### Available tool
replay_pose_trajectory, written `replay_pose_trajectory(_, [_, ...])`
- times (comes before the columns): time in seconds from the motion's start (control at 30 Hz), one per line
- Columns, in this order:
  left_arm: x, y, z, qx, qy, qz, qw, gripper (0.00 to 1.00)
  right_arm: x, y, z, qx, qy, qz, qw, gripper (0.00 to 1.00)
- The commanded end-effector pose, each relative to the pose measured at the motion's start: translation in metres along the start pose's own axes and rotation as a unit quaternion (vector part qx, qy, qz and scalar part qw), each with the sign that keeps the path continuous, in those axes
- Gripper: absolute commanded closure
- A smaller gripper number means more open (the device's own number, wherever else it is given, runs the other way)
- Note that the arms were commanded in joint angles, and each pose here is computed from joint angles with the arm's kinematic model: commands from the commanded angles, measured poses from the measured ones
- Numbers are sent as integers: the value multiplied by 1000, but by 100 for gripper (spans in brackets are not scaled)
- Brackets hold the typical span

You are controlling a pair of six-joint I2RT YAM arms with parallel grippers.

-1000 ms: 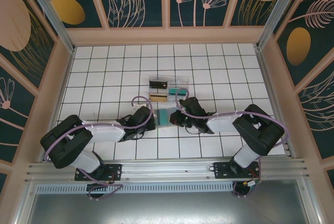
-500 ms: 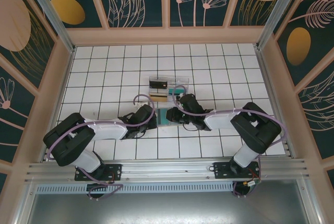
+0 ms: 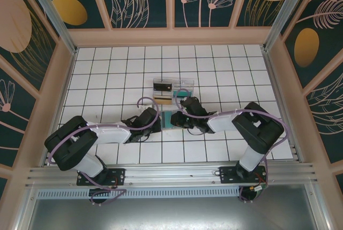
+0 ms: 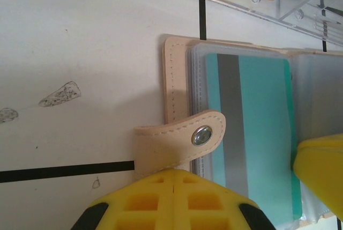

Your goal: Take the credit cards out of the card holder

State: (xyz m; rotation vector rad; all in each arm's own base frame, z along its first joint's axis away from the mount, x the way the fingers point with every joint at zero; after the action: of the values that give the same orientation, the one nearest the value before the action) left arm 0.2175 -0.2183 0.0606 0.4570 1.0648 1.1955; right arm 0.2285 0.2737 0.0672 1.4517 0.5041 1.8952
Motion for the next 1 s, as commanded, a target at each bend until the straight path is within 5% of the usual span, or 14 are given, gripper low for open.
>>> replay_pose_trajectory(0.0, [24, -6, -20, 45, -17, 52, 997, 100, 2, -7, 0, 7, 6, 7, 1000, 83])
replay_pose_trajectory(0.23, [25, -6, -21, 46, -18, 53, 997, 100, 0, -3, -1, 1, 3, 3, 1000, 100])
replay_pose_trajectory(0.97, [26, -6, -20, 47, -21, 63, 997, 100, -11, 23, -1, -30, -5, -2, 1000, 100])
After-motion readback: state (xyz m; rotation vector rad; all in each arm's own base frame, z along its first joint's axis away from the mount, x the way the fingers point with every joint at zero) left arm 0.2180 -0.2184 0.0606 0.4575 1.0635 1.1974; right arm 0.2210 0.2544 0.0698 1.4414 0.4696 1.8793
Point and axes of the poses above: each hand's point on the last joint's axis, 136 mm out from that joint toward the fingers, its own y axis back along the fingers, its own x axis along the line the jaws close on, z = x × y, the point moved 6 cm from there along y, back along the fingers
